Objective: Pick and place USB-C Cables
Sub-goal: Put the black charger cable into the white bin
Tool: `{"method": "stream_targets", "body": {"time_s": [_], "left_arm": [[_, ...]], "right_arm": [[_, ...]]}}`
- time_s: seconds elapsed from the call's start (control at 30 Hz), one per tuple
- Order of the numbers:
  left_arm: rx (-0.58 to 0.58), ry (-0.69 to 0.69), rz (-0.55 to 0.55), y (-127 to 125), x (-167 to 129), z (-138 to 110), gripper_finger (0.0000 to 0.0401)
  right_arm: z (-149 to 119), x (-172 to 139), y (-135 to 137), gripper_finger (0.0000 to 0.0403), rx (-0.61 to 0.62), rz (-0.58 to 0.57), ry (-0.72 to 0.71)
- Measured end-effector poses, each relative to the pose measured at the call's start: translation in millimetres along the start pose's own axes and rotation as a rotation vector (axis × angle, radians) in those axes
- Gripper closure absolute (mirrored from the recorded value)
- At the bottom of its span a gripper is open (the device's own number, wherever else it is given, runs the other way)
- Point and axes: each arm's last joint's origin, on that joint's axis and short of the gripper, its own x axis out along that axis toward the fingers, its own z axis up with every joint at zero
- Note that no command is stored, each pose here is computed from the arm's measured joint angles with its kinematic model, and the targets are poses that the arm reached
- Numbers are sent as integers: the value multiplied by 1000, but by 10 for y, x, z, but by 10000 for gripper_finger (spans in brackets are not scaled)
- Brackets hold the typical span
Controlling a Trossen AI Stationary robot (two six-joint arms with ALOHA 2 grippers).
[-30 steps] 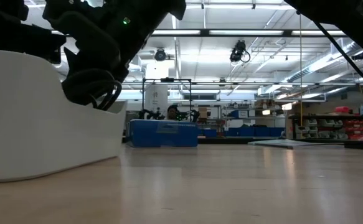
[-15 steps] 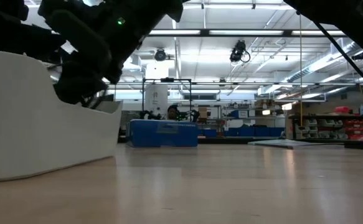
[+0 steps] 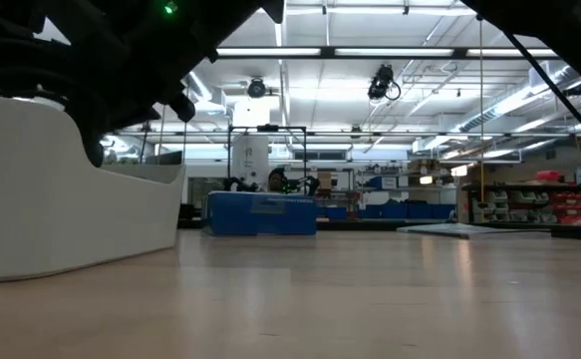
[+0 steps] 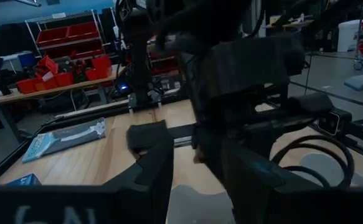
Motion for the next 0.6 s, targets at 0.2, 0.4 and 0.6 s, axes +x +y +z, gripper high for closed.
{"method": "stream_targets", "body": {"time_s": [0.2, 0.4, 0.6], "left_arm": [[0, 0, 0, 1, 0, 1, 259], [0, 0, 0, 0, 0, 0, 259], [0, 0, 0, 0, 0, 1, 259]], "right_arm": [[59, -29, 167, 388, -138, -19, -89], [2, 18, 202, 388, -241, -81, -103], [-103, 105, 201, 387, -320, -107, -108]]}}
